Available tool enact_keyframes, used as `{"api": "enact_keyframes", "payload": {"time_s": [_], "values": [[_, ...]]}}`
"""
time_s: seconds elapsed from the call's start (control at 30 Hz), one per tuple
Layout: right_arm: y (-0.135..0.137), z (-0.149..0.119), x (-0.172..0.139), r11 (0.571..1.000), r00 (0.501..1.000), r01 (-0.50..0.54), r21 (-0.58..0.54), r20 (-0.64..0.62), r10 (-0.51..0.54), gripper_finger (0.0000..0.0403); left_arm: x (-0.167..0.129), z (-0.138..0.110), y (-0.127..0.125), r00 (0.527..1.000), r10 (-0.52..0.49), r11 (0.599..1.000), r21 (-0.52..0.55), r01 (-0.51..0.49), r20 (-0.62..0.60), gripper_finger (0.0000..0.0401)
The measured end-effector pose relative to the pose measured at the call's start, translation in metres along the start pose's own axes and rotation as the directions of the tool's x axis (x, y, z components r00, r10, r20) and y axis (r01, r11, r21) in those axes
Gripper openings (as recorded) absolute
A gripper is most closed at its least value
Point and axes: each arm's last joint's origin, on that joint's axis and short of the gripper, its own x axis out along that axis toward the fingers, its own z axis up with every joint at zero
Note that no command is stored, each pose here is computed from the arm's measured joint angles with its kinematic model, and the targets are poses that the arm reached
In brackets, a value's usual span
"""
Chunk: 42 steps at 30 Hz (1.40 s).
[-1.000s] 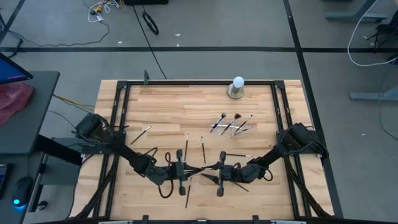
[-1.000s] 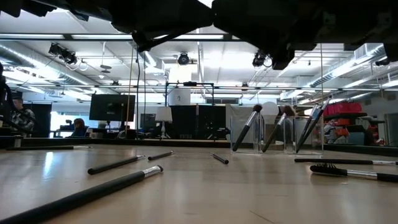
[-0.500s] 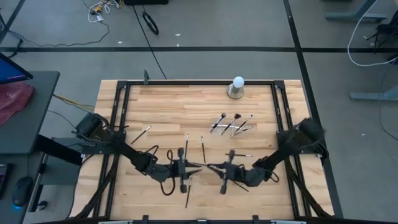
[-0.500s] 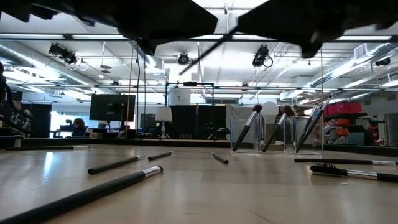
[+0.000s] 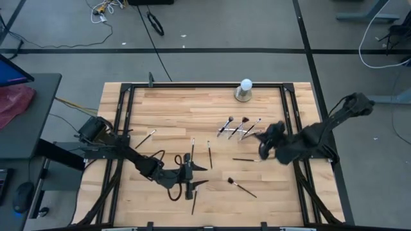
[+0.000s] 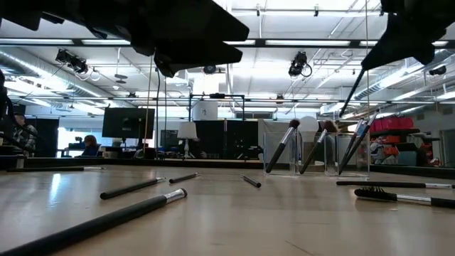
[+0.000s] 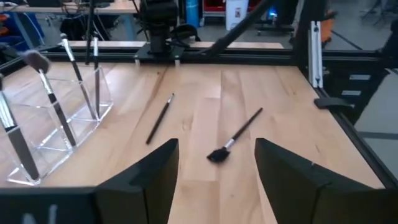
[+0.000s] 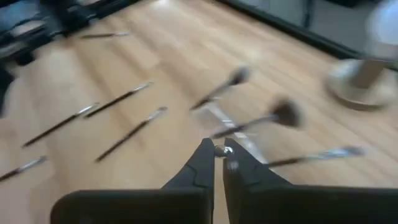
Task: Put items in baskets/containers
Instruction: Put the black liner brush into the transparent organizer, then put the black eyeshadow brush into the transparent organizer
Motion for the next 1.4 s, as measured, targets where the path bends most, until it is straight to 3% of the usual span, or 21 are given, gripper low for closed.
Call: {"api": "enact_keyframes", "payload": {"time_s": [0.23, 0.53, 0.67, 0.8, 1.0, 1.17, 1.3, 1.4], "values": [[-0.023, -0.001, 0.018, 0.993, 0.996, 0.081, 0.086, -0.033, -0.078, 0.0009, 0.001, 0.000, 0.002, 1.000, 0.007, 1.000, 0.003, -0.007, -0.005, 0.0209], [-0.034, -0.020, 0.060, 0.992, 0.997, -0.024, 0.127, -0.066, 0.032, 0.0010, 0.001, 0.000, 0.002, 1.000, 0.006, 1.000, 0.002, -0.006, -0.004, 0.0204], [-0.041, -0.020, 0.066, 0.992, 0.994, -0.011, 0.129, -0.103, 0.024, 0.0020, 0.001, 0.000, 0.002, 1.000, 0.006, 1.000, 0.002, -0.006, -0.003, 0.0204], [-0.042, -0.019, 0.067, 0.995, 0.993, -0.015, 0.098, -0.112, 0.026, 0.0057, 0.001, 0.000, 0.002, 1.000, 0.005, 1.000, 0.001, -0.005, -0.003, 0.0204], [-0.044, -0.017, 0.064, 0.999, 0.995, -0.009, 0.034, -0.099, 0.012, 0.0148, 0.001, 0.000, 0.002, 1.000, 0.005, 1.000, -0.005, -0.005, -0.003, 0.0204], [-0.047, 0.003, 0.044, 0.999, 0.996, -0.003, 0.032, -0.086, 0.006, 0.0193, 0.001, 0.000, 0.001, 1.000, 0.006, 1.000, -0.025, -0.006, -0.003, 0.0204], [-0.037, 0.020, 0.028, 0.994, 0.994, -0.108, 0.012, -0.004, 0.108, 0.0198, -0.007, 0.002, -0.001, 0.999, 0.022, 0.999, -0.046, -0.023, -0.027, 0.0204], [-0.017, 0.027, 0.018, 0.960, 0.957, -0.272, -0.065, 0.088, 0.277, 0.0192, -0.025, 0.010, 0.003, 0.991, 0.061, 0.994, -0.079, -0.071, -0.122, 0.0204]]}}
